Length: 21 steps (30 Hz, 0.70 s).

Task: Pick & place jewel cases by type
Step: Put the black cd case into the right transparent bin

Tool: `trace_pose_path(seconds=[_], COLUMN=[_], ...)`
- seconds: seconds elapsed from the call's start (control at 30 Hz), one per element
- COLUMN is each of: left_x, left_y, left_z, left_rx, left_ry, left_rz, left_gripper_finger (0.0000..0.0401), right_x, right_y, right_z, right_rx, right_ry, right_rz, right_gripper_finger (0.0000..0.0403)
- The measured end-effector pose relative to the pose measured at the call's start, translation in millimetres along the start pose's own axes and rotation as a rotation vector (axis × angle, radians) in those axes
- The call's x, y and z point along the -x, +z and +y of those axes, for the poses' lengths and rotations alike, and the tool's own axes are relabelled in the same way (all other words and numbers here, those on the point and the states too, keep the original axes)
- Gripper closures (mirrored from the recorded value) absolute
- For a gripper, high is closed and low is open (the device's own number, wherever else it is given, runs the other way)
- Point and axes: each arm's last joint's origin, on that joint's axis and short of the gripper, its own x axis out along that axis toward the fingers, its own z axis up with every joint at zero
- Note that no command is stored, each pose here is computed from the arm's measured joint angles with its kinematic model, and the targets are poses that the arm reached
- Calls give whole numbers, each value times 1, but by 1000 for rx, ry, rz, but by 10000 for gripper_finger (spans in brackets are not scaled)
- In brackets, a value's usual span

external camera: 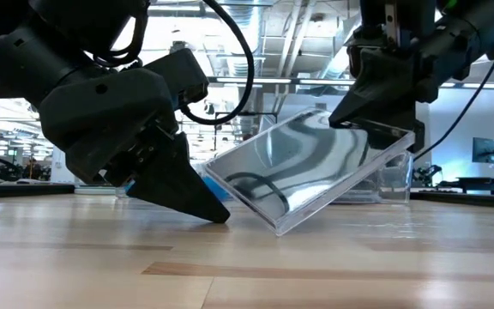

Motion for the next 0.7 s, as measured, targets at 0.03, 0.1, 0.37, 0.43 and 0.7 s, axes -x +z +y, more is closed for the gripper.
trace_pose_path(seconds=[0.03, 0.1, 0.37, 0.43, 0.7], left_x=[0, 0, 0, 0, 0], left_y=[0, 0, 0, 0, 0], left_z=[0, 0, 0, 0, 0], left_rx=[0, -1, -4, -5, -7], left_ry=[0, 0, 1, 1, 0], left_rz=[0, 0, 0, 0, 0], left_gripper_finger=[401, 401, 401, 401, 401], right_x=[0, 0, 0, 0, 0], right_y=[0, 0, 3, 3, 4], right_z=[0, 0, -1, -2, -2], right_rx=[1, 3, 37, 43, 79], right_ry=[-3, -13, -59, -78, -94], right_rz=[-4, -16, -84, -107, -134], right_gripper_finger=[349, 349, 349, 349, 350])
